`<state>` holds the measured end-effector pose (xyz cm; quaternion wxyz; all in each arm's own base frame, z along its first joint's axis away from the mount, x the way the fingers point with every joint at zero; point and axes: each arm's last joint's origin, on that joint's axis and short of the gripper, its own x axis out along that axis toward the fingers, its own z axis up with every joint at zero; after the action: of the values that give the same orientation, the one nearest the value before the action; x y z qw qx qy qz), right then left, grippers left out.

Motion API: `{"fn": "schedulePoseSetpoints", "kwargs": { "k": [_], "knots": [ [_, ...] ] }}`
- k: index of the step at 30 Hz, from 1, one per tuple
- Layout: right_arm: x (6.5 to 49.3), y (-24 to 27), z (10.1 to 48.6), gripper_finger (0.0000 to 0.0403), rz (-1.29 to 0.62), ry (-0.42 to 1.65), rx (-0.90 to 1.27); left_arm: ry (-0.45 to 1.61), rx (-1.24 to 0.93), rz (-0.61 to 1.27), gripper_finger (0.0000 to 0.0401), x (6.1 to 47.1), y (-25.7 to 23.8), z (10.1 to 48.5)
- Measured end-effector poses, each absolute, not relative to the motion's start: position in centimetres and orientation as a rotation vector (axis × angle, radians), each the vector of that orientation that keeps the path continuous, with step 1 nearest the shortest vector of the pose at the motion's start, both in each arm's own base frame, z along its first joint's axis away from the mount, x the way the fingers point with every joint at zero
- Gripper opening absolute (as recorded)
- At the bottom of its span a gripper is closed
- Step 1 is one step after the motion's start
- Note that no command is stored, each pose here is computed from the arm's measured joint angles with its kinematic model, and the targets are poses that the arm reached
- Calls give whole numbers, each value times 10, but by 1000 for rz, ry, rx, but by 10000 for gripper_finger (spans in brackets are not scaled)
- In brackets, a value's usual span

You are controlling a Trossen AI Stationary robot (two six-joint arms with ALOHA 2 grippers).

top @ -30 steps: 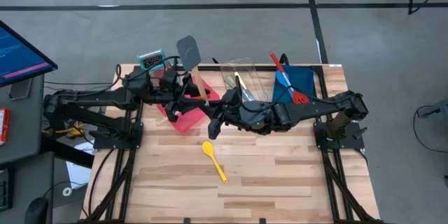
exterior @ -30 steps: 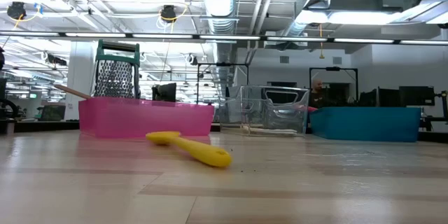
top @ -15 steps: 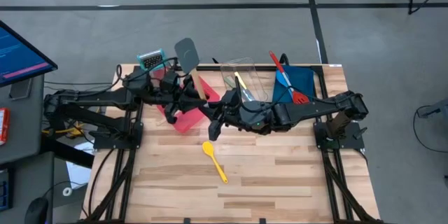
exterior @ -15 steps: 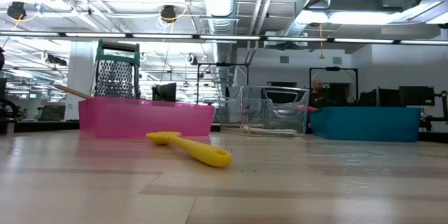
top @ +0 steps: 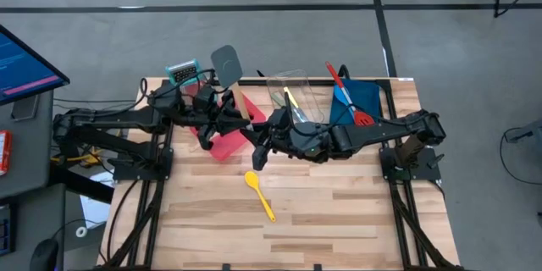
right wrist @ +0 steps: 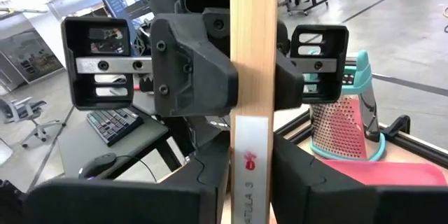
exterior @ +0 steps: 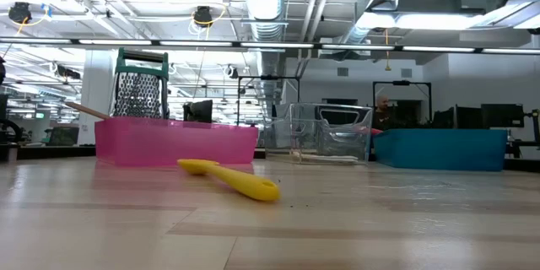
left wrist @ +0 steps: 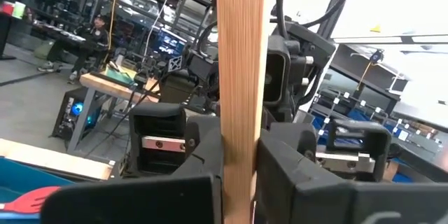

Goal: Pick & Place Kitchen Items
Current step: Put the blue spatula into the red bin

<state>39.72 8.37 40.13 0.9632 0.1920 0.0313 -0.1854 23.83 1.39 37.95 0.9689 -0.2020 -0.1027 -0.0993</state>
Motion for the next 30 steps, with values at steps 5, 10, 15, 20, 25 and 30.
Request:
{"fn": "schedulePoseSetpoints", "kwargs": {
  "k": [5,10,15,20,25,30],
  "knots": [
    [392,85,398,116,-365,141,359,-216,-406,-200,29,237,14,381],
    [376,89,412,185,-344,139,359,-233,-432,-208,33,232,13,385],
    [351,99,435,242,-283,94,360,-280,-448,-228,33,219,12,395],
    [326,115,454,254,-207,60,343,-330,-495,-265,34,202,10,406],
    [308,127,466,255,-151,37,315,-368,-550,-386,34,182,6,419],
    [301,134,468,255,-123,37,272,-423,-563,-569,36,159,1,433]
  ]
}}
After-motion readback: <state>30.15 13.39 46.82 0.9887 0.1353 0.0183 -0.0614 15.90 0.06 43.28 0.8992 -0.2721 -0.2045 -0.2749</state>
